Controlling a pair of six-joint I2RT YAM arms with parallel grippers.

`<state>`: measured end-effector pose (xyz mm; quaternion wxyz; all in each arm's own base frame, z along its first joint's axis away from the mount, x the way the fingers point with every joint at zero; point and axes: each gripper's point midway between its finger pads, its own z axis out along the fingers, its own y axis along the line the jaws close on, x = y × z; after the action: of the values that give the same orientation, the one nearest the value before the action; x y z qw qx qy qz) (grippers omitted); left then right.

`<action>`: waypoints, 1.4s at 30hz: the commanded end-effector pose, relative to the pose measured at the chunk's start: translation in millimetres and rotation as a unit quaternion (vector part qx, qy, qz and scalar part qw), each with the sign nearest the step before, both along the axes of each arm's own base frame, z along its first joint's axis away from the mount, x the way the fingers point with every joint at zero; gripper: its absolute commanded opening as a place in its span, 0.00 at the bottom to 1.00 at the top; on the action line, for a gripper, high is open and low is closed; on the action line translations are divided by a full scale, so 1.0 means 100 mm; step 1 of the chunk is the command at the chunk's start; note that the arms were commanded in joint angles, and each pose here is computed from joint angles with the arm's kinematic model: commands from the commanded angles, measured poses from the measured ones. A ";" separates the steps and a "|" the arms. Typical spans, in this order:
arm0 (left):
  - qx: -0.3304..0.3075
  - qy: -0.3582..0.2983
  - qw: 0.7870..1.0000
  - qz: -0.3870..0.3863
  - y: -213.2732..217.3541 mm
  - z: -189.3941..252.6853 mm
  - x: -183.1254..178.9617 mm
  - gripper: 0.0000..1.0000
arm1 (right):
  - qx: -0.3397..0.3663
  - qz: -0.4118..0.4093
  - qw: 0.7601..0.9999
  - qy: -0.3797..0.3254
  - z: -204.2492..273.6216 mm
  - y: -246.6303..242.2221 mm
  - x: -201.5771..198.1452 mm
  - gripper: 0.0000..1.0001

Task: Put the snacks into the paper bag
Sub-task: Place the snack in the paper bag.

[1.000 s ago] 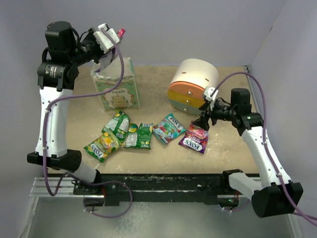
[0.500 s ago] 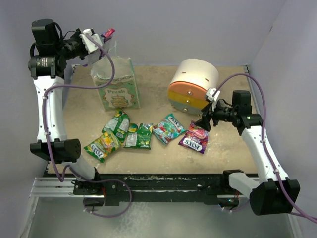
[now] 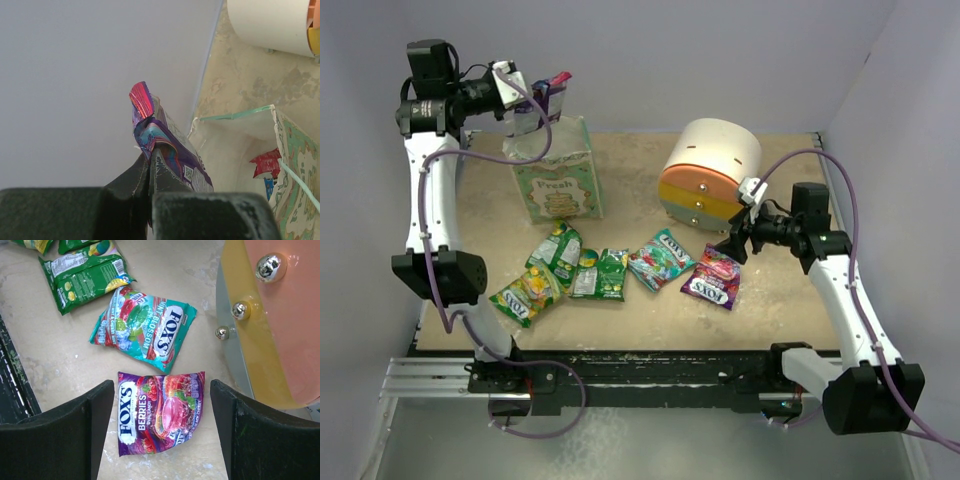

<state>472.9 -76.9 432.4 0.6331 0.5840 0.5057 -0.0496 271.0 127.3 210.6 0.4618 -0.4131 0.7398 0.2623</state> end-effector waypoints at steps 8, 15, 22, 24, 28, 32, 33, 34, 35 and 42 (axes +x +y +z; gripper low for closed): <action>0.013 -0.040 0.996 -0.073 -0.09 0.01 0.03 0.00 | -0.008 -0.009 0.999 -0.029 0.05 -0.06 0.07 0.80; 0.005 -0.023 0.996 -0.090 -0.12 -0.14 0.10 0.00 | -0.009 -0.023 0.999 -0.028 0.03 -0.14 0.11 0.80; -0.015 0.020 0.994 -0.110 -0.16 -0.40 0.14 0.00 | -0.008 -0.034 0.999 -0.028 0.02 -0.20 0.14 0.80; -0.015 0.033 0.993 -0.113 -0.16 -0.51 0.14 0.00 | -0.008 -0.036 0.999 -0.028 0.02 -0.21 0.15 0.80; -0.004 0.052 0.993 -0.110 -0.13 -0.73 0.16 0.00 | -0.007 -0.036 0.999 -0.022 -0.01 -0.21 0.16 0.80; 0.014 0.061 0.993 -0.105 -0.09 -0.94 0.24 0.00 | -0.007 -0.035 0.999 -0.016 -0.04 -0.21 0.17 0.80; 0.016 0.063 0.992 -0.104 -0.08 -0.98 0.27 0.00 | -0.007 -0.035 0.999 -0.015 -0.05 -0.21 0.18 0.80; 0.020 0.063 0.993 -0.102 -0.08 -1.01 0.30 0.00 | -0.007 -0.035 0.999 -0.015 -0.05 -0.21 0.18 0.80; 0.022 0.064 0.993 -0.101 -0.07 -1.05 0.32 0.00 | -0.007 -0.034 0.999 -0.014 -0.05 -0.21 0.18 0.80; 0.029 0.073 0.992 -0.096 -0.04 -1.20 0.40 0.02 | -0.006 -0.033 0.999 -0.015 -0.06 -0.20 0.18 0.80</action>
<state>511.6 -79.5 301.1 0.5523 0.6292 0.5254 -0.1518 285.1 106.3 200.0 0.4638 -0.3845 0.7610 0.2408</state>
